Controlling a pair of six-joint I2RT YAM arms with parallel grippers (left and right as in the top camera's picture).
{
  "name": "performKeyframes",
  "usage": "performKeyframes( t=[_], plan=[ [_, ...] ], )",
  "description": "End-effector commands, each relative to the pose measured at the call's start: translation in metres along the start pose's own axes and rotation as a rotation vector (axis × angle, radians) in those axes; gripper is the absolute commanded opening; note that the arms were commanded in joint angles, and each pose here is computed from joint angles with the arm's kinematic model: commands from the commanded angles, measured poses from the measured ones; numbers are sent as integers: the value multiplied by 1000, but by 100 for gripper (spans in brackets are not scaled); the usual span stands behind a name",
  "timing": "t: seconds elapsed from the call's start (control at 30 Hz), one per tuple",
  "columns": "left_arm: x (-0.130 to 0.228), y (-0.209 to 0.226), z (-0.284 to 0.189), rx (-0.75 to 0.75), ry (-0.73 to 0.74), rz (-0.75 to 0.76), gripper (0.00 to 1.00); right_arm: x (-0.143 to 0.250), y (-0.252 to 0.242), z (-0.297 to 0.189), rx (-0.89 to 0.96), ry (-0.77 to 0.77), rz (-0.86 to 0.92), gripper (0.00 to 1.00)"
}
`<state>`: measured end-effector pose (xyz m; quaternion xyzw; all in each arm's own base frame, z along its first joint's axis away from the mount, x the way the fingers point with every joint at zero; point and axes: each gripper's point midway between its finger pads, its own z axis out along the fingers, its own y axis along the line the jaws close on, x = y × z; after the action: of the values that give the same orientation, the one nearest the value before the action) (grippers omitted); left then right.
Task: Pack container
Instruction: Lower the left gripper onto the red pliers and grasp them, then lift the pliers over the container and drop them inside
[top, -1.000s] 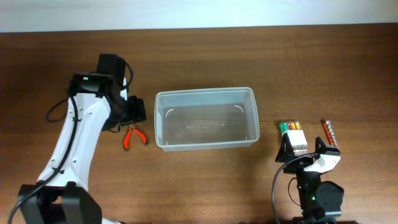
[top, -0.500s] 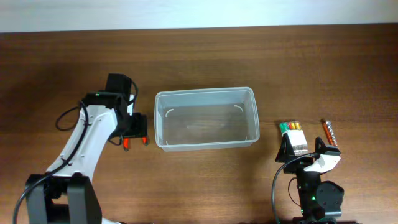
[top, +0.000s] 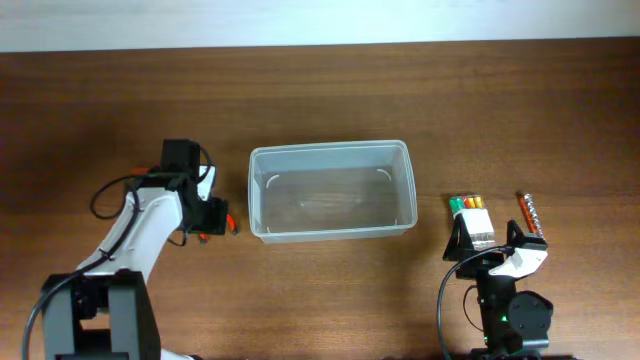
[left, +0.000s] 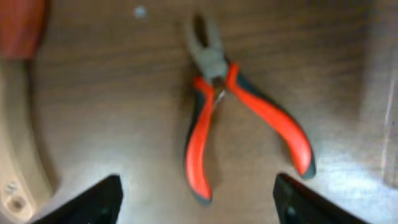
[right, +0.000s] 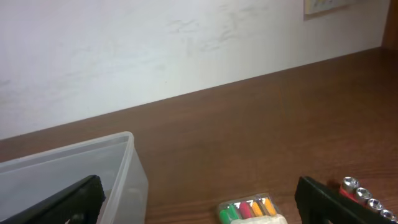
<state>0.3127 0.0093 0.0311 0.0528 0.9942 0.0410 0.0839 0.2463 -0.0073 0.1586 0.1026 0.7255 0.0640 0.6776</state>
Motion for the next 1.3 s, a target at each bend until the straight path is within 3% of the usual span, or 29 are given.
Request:
performKeyframes(
  t=[0.0,0.2,0.8,0.87,0.93,1.0,1.1,1.27],
  plan=[
    [-4,-13,7,82,-32,71,76,3,-2,0,9,4,-2,99],
    [-10,-1,9,10,-50,68,76,3,-2,0,9,4,-2,99],
    [1,-1,51,14,50,131,76,3,-2,0,9,4,-2,99],
    [3,-1,53,16,58,131,63,3,-2,0,9,4,-2,99],
    [3,-1,53,16,60,131,33,3,-2,0,9,4,-2,99],
    [2,-1,53,15,56,131,20,3,-2,0,9,4,-2,99],
    [1,-1,54,14,53,131,9,3,-2,0,9,4,-2,99],
    [1,-1,54,14,52,131,2,3,-2,0,9,4,-2,99]
  ],
)
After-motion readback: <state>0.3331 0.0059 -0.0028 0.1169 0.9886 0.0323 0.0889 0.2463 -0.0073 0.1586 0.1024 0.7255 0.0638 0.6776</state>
